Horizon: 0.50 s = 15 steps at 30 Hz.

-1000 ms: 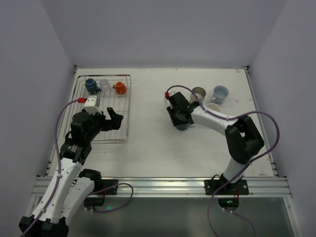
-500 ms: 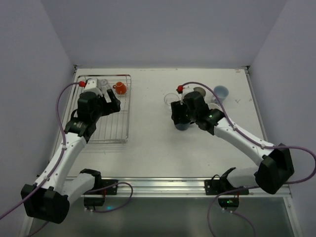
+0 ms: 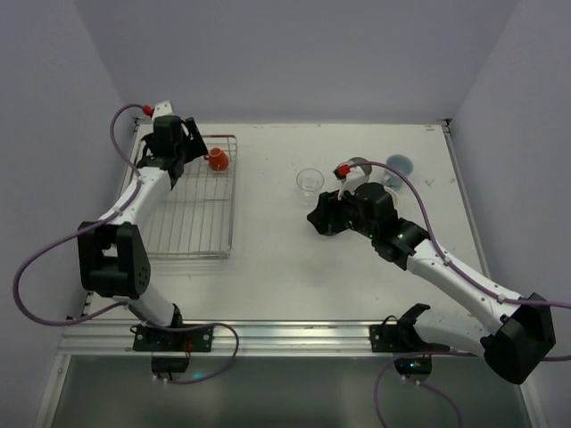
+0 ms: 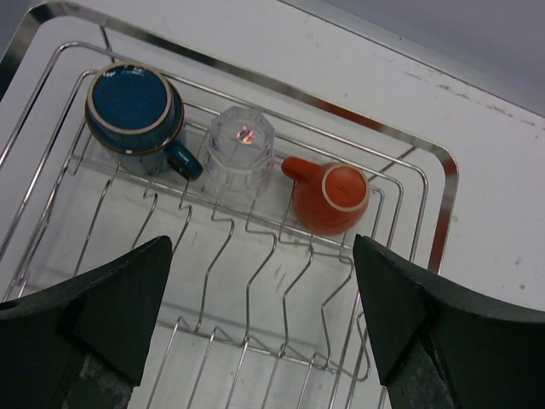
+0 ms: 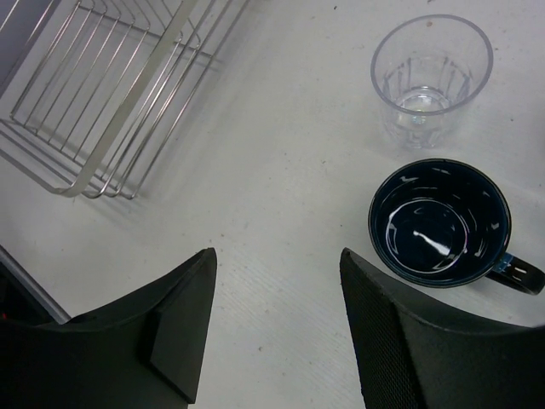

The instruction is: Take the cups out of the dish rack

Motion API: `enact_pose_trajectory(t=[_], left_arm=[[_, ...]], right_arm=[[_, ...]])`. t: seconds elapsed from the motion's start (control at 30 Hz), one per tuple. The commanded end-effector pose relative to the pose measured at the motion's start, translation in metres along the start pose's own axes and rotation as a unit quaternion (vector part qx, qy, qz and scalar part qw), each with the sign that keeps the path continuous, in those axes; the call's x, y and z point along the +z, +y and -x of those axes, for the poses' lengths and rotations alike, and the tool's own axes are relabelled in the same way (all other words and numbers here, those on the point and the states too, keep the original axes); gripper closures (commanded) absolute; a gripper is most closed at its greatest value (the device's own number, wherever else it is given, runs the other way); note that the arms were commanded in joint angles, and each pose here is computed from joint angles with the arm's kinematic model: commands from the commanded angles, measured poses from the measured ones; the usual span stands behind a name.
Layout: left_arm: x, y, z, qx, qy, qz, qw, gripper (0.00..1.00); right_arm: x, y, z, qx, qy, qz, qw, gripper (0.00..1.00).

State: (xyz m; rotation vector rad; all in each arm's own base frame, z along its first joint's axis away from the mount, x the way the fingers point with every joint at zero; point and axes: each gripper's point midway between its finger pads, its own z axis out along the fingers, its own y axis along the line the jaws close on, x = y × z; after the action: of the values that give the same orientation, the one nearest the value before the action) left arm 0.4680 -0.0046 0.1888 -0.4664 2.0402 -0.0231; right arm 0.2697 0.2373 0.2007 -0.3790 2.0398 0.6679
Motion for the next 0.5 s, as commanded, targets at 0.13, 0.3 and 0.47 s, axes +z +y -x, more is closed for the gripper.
enact_pose_trajectory(t=[0.13, 0.3, 0.47], left_arm=[[0.059, 0.003, 0.031, 0.032, -0.032, 0.039, 0.998, 0.12], [0.083, 0.007, 0.027, 0.031, -0.021, 0.046, 0.998, 0.18], [0.105, 0.008, 0.015, 0.035, -0.003, 0.042, 0.998, 0.23]], right_arm=[[-0.006, 0.019, 0.018, 0.006, -0.041, 0.045, 0.998, 0.38], [-0.004, 0.019, 0.016, 0.006, -0.036, 0.044, 0.998, 0.38], [-0.006, 0.019, 0.017, 0.004, -0.039, 0.045, 0.998, 0.38]])
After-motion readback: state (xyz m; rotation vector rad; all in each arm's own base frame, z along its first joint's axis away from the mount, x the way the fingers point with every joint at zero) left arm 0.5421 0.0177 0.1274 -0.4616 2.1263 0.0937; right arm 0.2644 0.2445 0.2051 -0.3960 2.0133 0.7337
